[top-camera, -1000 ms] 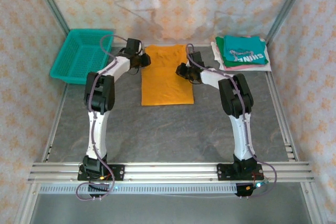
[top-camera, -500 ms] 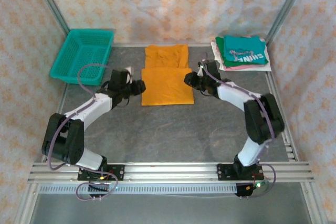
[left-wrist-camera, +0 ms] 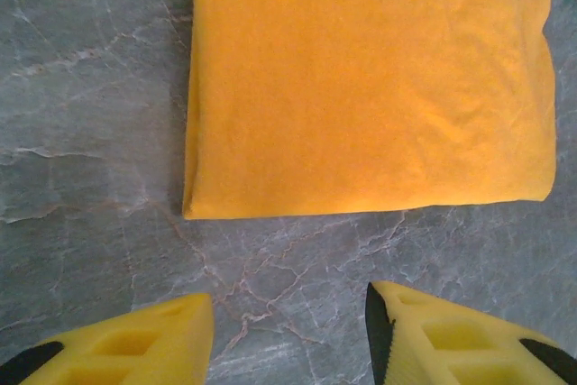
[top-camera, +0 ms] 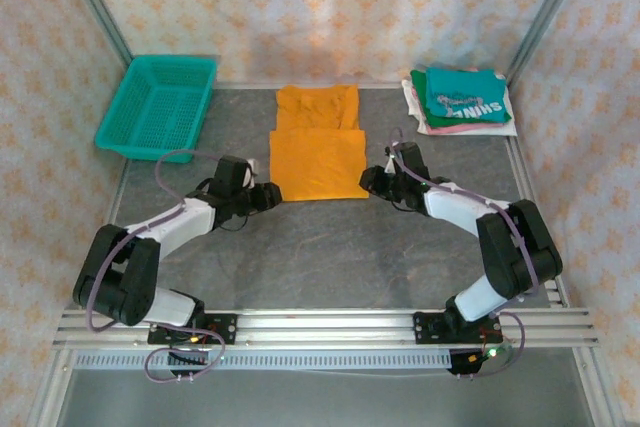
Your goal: Fold and stack the t-shirts
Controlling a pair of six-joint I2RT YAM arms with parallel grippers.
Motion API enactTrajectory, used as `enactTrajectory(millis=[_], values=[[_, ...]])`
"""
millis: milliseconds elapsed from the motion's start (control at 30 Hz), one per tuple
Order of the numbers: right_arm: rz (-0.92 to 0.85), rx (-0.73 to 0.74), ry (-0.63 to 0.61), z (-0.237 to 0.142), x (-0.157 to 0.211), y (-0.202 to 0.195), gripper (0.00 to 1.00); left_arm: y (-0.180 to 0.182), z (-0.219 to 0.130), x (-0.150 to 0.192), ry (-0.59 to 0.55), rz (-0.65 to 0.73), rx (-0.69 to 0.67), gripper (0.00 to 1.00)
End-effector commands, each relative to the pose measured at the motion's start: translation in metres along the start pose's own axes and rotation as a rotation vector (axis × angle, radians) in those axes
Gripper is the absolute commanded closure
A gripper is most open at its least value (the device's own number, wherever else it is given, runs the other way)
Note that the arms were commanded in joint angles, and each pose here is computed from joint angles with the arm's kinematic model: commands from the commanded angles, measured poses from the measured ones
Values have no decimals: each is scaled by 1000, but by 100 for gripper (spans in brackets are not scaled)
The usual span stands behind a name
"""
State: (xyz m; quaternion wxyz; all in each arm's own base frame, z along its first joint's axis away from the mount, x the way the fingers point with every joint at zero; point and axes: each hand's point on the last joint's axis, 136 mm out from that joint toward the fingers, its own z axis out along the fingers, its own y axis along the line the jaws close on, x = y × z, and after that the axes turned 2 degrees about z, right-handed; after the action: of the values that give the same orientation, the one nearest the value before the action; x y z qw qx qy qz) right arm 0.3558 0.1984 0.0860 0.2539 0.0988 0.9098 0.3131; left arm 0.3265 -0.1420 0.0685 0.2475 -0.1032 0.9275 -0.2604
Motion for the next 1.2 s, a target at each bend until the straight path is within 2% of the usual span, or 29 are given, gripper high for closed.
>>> enactTrajectory(millis=[0,467,733,1000,1167], values=[[-45,-61,-60,-5,-16,25,69,5,9,0,-7,-1,-13,52],[-43,-45,-60,-5,-10,18,69,4,40,-16,4,9,-14,53],[-26,-43,-50,-1,-5,13,70,8,58,-17,14,-7,-16,57],[5,-41,-53,-7,2,8,69,8,66,-23,16,0,-26,78],[34,-52,-36,-7,9,5,69,6,67,-30,12,7,-37,80]])
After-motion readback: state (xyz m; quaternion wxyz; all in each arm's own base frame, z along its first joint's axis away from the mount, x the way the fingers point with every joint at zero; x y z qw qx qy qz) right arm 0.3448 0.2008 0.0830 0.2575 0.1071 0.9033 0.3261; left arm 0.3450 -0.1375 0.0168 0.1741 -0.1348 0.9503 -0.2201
